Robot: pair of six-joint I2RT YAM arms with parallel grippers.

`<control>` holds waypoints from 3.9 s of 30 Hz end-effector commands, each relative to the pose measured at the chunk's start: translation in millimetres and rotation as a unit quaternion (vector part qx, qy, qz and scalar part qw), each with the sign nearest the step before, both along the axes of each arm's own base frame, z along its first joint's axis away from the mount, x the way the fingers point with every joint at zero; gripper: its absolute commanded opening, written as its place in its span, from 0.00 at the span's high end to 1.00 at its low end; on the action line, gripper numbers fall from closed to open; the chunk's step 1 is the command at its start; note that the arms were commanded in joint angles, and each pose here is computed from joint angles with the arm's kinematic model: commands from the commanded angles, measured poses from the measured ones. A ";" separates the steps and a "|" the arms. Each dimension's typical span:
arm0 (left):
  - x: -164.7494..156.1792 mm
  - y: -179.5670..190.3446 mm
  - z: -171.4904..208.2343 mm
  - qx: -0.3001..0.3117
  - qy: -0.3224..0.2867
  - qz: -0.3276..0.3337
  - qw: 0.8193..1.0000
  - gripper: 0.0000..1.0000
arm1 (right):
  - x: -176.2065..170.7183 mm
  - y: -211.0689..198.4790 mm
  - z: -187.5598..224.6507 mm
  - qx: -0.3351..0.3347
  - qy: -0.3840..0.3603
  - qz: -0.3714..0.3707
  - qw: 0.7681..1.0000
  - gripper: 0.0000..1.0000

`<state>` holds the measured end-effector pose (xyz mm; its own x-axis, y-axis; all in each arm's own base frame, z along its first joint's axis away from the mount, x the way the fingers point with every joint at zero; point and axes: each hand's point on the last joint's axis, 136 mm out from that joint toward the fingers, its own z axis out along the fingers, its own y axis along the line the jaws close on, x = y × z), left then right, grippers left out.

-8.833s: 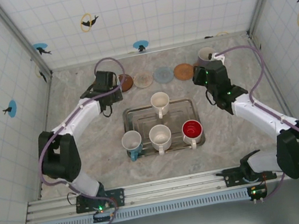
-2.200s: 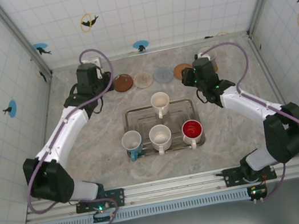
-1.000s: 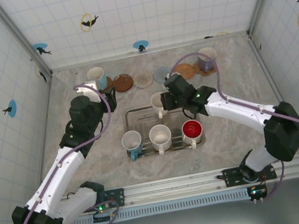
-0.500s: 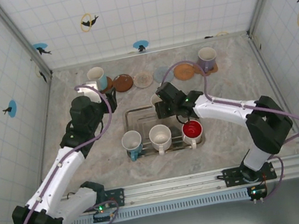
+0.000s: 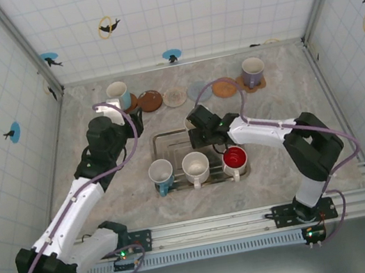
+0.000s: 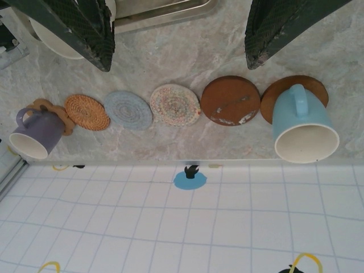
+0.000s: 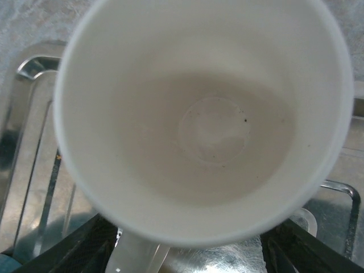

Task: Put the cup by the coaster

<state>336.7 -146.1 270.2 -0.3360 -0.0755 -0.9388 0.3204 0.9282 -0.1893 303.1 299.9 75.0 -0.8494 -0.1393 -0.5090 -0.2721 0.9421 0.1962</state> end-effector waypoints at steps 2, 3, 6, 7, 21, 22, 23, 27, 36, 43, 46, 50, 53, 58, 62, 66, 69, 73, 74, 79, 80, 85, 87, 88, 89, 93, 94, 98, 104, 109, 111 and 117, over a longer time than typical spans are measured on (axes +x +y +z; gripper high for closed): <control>1.4 -4.4 1.1 0.004 -0.009 -0.010 1.000 0.39 | 12.0 12.7 7.0 0.012 -0.016 -0.007 1.000 0.36; 2.1 -3.5 2.7 0.004 -0.010 -0.007 1.000 0.39 | 12.6 13.0 6.3 0.012 -0.016 -0.007 1.000 0.36; 1.8 -2.9 2.1 0.005 -0.010 -0.006 1.000 0.39 | 14.5 12.0 4.3 0.008 -0.017 -0.010 1.000 0.39; 1.9 -2.7 1.6 0.006 -0.010 -0.006 1.000 0.39 | 15.7 11.9 5.1 0.008 -0.019 -0.012 1.000 0.41; 2.3 -2.9 0.4 0.008 -0.009 -0.006 1.000 0.39 | 18.3 8.9 2.2 0.004 -0.017 -0.016 1.000 0.57; 2.2 -2.8 0.0 0.008 -0.008 -0.006 1.000 0.39 | 18.2 8.5 2.3 0.003 -0.017 -0.016 1.000 0.58; 2.3 -2.8 0.7 0.007 -0.009 -0.006 1.000 0.39 | 18.2 7.9 2.6 0.002 -0.017 -0.016 1.000 0.61; 2.1 -3.1 0.2 0.007 -0.008 -0.006 1.000 0.39 | 18.3 5.7 4.4 -0.002 -0.020 -0.018 1.000 0.66; 2.4 -2.2 0.2 0.008 -0.008 -0.005 1.000 0.39 | 18.1 2.2 10.4 -0.005 -0.028 -0.018 0.999 0.85; 3.1 -2.5 0.3 0.007 -0.008 -0.004 1.000 0.39 | 18.2 1.0 15.4 -0.004 -0.033 -0.017 0.999 1.00; 3.3 -3.3 -0.2 0.007 -0.007 -0.005 1.000 0.39 | 18.3 0.1 18.1 -0.006 -0.036 -0.017 0.999 1.00; 3.8 -2.5 0.1 0.007 -0.008 -0.004 1.000 0.39 | 19.5 -1.9 23.5 -0.009 -0.044 -0.017 0.999 1.00; 4.2 -3.1 -1.4 0.008 -0.006 -0.004 1.000 0.39 | 20.1 -4.7 27.9 -0.016 -0.050 -0.015 0.999 1.00; 4.9 -3.8 -1.2 0.008 -0.006 -0.005 1.000 0.40 | 21.2 -10.0 35.8 -0.031 -0.062 -0.012 0.998 1.00; 5.2 -3.5 -1.3 0.008 -0.005 -0.004 1.000 0.40 | 21.7 -13.4 40.7 -0.038 -0.070 -0.010 0.997 1.00; 5.5 -3.4 -1.6 0.008 -0.005 -0.003 1.000 0.40 | 22.4 -15.2 45.0 -0.041 -0.076 -0.007 0.996 1.00; 5.8 -3.2 -2.7 0.009 -0.003 -0.002 1.000 0.40 | 24.2 -17.7 47.4 -0.043 -0.079 -0.009 0.996 1.00; 5.9 -3.1 -2.1 0.008 -0.004 -0.002 1.000 0.40 | 26.2 -20.2 51.3 -0.042 -0.083 -0.010 0.996 1.00; 5.8 -3.4 -3.3 0.009 -0.002 -0.003 1.000 0.40 | 27.0 -21.5 52.4 -0.042 -0.084 -0.011 0.995 1.00; 6.9 -3.3 -3.8 0.010 -0.002 -0.001 1.000 0.40 | 32.5 -28.9 61.0 -0.043 -0.095 -0.017 0.994 1.00; 7.1 -3.4 -4.3 0.010 -0.001 -0.002 1.000 0.40 | 34.1 -31.0 62.6 -0.044 -0.096 -0.019 0.994 1.00; 8.2 -4.5 -5.6 0.011 0.001 -0.002 1.000 0.39 | 43.5 -42.2 71.9 -0.045 -0.105 -0.028 0.993 1.00; 8.7 -4.7 -6.0 0.011 0.002 -0.003 1.000 0.40 | 48.3 -46.9 76.0 -0.045 -0.110 -0.032 0.992 1.00; 9.1 -4.8 -4.8 0.011 0.001 -0.003 1.000 0.40 | 50.6 -48.8 77.9 -0.045 -0.112 -0.034 0.992 1.00; 8.8 -4.9 -6.3 0.012 0.002 -0.003 1.000 0.40 | 52.9 -51.3 79.0 -0.045 -0.113 -0.035 0.992 1.00; 9.6 -4.7 -6.8 0.013 0.003 -0.002 1.000 0.40 | 62.4 -61.8 84.0 -0.047 -0.115 -0.044 0.991 1.00; 9.8 -4.4 -7.2 0.013 0.003 -0.001 1.000 0.40 | 65.3 -64.2 86.2 -0.046 -0.116 -0.046 0.991 1.00; 10.5 -5.1 -7.0 0.013 0.004 -0.002 1.000 0.40 | 77.2 -72.7 95.5 -0.045 -0.122 -0.052 0.990 1.00; 11.7 -6.1 -8.4 0.013 0.006 -0.003 1.000 0.40 | 96.9 -84.4 107.8 -0.041 -0.129 -0.059 0.989 1.00; 12.2 -7.9 -8.1 0.011 0.007 -0.007 1.000 0.40 | 111.9 -92.5 111.0 -0.028 -0.125 -0.072 0.989 1.00; 12.2 -9.1 -8.0 0.011 0.007 -0.009 1.000 0.40 | 118.2 -95.0 111.8 -0.028 -0.128 -0.077 0.988 1.00; 13.7 -7.9 -8.4 0.011 0.009 -0.005 1.000 0.40 | 139.0 -100.7 110.7 -0.040 -0.129 -0.081 0.988 1.00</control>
<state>346.3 -150.3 244.9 -0.3966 -0.0472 -0.9168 0.3079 0.9340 -0.1813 418.8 192.9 160.5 -0.7624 -0.0715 -0.6432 -0.1357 0.9894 0.0508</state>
